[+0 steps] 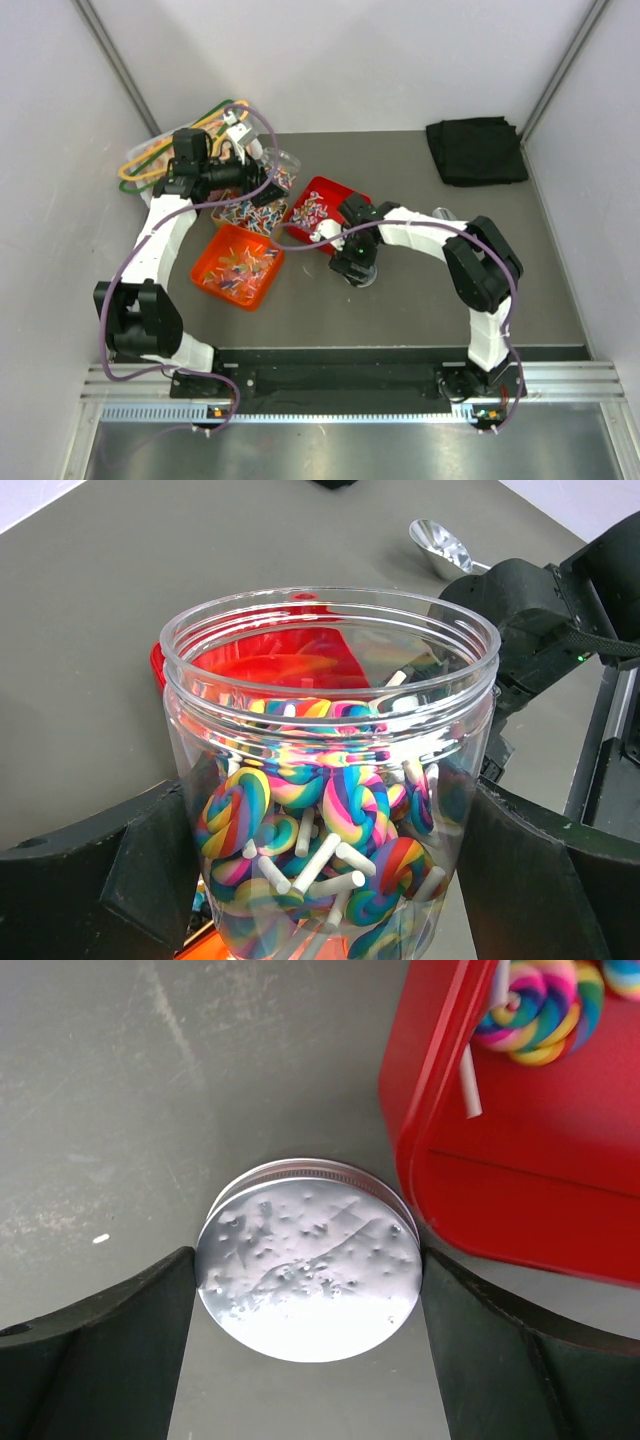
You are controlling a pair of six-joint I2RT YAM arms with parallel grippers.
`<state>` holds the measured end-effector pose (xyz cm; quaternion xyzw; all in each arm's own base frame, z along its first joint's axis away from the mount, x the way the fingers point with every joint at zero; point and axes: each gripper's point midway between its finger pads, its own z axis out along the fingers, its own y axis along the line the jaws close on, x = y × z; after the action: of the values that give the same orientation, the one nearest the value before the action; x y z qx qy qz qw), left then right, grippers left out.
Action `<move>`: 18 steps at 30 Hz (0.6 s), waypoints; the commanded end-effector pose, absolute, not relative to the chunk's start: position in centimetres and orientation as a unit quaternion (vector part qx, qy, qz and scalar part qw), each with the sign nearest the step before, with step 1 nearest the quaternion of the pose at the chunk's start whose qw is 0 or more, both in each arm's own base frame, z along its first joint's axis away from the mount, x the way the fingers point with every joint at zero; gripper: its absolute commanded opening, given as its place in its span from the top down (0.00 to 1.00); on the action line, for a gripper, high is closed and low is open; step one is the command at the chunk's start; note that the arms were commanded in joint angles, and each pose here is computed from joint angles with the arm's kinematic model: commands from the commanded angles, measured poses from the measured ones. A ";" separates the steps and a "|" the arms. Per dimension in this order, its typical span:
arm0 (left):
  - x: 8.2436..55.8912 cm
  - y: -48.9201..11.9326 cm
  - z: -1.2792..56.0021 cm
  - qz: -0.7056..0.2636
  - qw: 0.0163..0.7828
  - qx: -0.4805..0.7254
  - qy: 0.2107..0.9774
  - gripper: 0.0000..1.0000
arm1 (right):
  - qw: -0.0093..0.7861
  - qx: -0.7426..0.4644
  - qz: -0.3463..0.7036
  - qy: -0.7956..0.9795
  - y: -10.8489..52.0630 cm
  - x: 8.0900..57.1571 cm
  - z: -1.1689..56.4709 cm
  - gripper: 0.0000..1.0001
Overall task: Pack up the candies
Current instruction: Pick up the bottle lid at the center of the board.
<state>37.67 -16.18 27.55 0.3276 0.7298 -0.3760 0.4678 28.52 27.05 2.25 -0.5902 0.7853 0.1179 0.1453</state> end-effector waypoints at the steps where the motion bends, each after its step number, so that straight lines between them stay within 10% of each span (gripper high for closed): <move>1: 37.4 -16.4 30.3 -0.374 0.495 0.357 0.698 0.52 | 0.109 -0.594 0.118 0.789 26.3 26.8 2.7 0.24; 18: 34.9 -17.6 27.6 -0.415 0.452 0.432 0.661 0.51 | 0.215 -0.549 0.247 0.769 21.5 23.7 15.3 0.25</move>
<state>36.15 -16.39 25.60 0.3778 0.7168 -0.3838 0.4429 24.66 23.49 11.74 -0.5708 0.7781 0.1875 0.1833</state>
